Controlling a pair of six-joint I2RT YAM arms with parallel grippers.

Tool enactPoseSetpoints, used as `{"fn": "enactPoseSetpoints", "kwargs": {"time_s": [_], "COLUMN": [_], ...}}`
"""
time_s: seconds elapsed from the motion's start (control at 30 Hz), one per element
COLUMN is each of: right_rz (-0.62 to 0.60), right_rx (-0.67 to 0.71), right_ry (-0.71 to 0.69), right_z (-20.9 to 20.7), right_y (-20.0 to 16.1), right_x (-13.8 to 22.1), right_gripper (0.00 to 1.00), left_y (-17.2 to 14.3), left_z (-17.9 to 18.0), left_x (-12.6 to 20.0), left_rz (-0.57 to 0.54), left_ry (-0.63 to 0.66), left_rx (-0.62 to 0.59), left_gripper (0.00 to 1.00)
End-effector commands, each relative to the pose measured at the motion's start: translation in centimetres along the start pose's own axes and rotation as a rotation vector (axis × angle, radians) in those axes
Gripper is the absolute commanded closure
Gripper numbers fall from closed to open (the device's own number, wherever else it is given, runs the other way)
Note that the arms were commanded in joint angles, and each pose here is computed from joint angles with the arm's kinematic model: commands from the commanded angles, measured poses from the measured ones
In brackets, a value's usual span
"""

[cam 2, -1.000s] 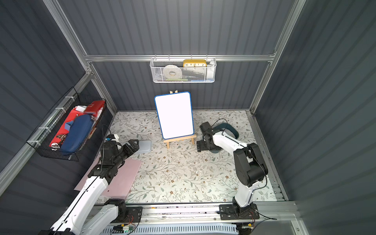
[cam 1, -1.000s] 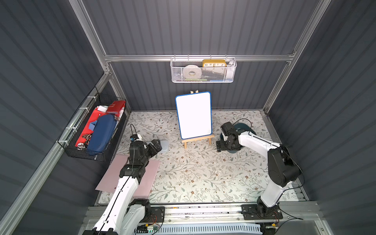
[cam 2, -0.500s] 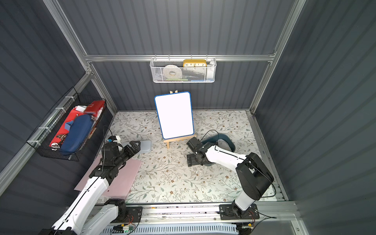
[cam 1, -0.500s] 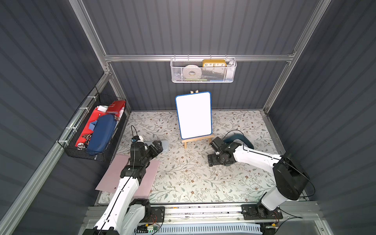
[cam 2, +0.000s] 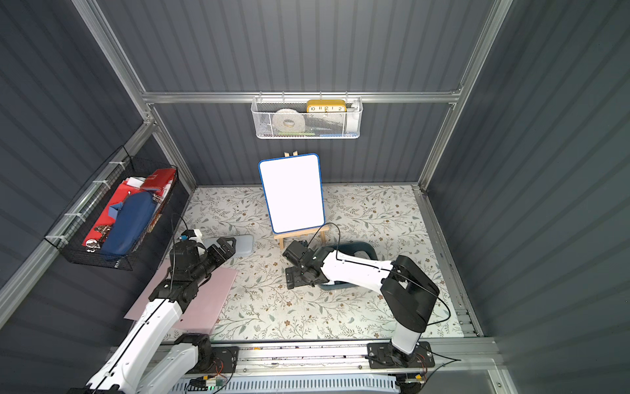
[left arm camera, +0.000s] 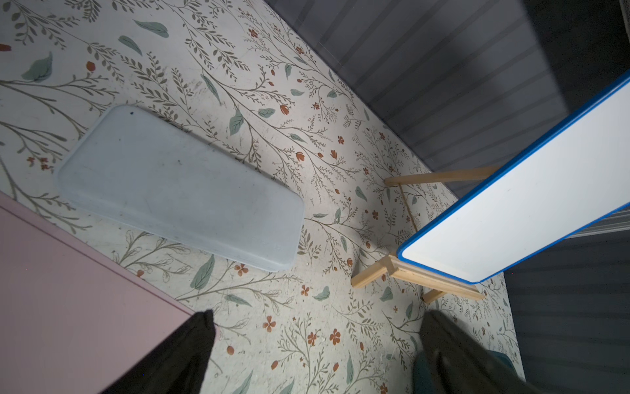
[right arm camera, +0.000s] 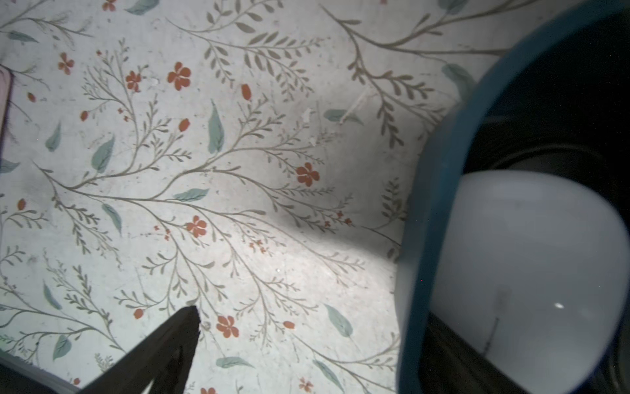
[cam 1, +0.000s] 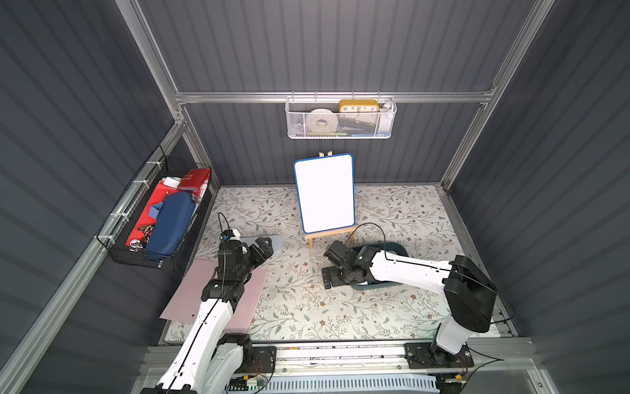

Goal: Take out the mouse from the storage box
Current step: Move the storage box to the center of the board.

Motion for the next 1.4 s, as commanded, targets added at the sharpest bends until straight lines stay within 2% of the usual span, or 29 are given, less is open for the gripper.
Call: {"fn": "enactPoseSetpoints", "kwargs": {"time_s": [0.0, 0.13, 0.33, 0.43, 0.5, 0.63, 0.77, 0.9, 1.2, 1.37], "right_rz": [-0.011, -0.07, -0.272, -0.371, -0.426, -0.461, -0.464, -0.44, -0.386, -0.385], "right_rx": [0.002, -0.005, -0.046, -0.122, -0.217, -0.315, -0.363, -0.387, -0.379, -0.381], "right_ry": [0.065, -0.013, -0.277, -0.357, -0.358, -0.372, -0.385, -0.297, -0.228, -0.218], "right_z": [2.4, 0.7, -7.4, -12.3, -15.4, -19.2, -20.3, -19.1, -17.8, -17.7], "right_y": [0.7, 1.2, 1.9, 1.5, 1.0, -0.5, -1.3, -1.4, -1.4, -1.5], "right_x": [0.5, 2.1, 8.6, 11.6, 13.6, 14.5, 14.1, 12.2, 10.8, 10.7], "right_gripper": [0.01, 0.01, 0.01, 0.01, 0.01, 0.01, 0.01, 0.01, 0.01, 0.01], "left_y": [-0.9, -1.5, -2.7, -3.9, -5.4, -9.4, -13.7, -16.8, -21.0, -22.2], "left_z": [0.4, 0.4, -1.5, -3.7, -5.5, -9.6, -12.3, -13.2, -12.3, -11.9], "left_x": [0.1, 0.0, -0.4, -0.8, -1.3, -2.5, -3.9, -5.5, -9.2, -10.5], "left_rz": [0.029, 0.053, 0.109, 0.147, 0.183, 0.261, 0.323, 0.381, 0.47, 0.49], "left_ry": [-0.001, -0.018, -0.06, -0.07, -0.083, -0.121, -0.132, -0.099, 0.005, 0.055], "left_rx": [0.013, 0.03, -0.003, -0.056, -0.095, -0.177, -0.25, -0.309, -0.389, -0.418], "left_gripper": [0.01, 0.0, 0.01, 0.01, 0.01, 0.01, 0.01, 0.01, 0.07, 0.1]}}
Point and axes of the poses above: each gripper's point midway between its finger pads, its own x axis back along the fingers, its own z axis along the line the jaws close on, y = z × x, the point moved 1 cm from there along x, back along the fingers, and after that the axes turned 6 degrees about x, right-handed, at the moved point
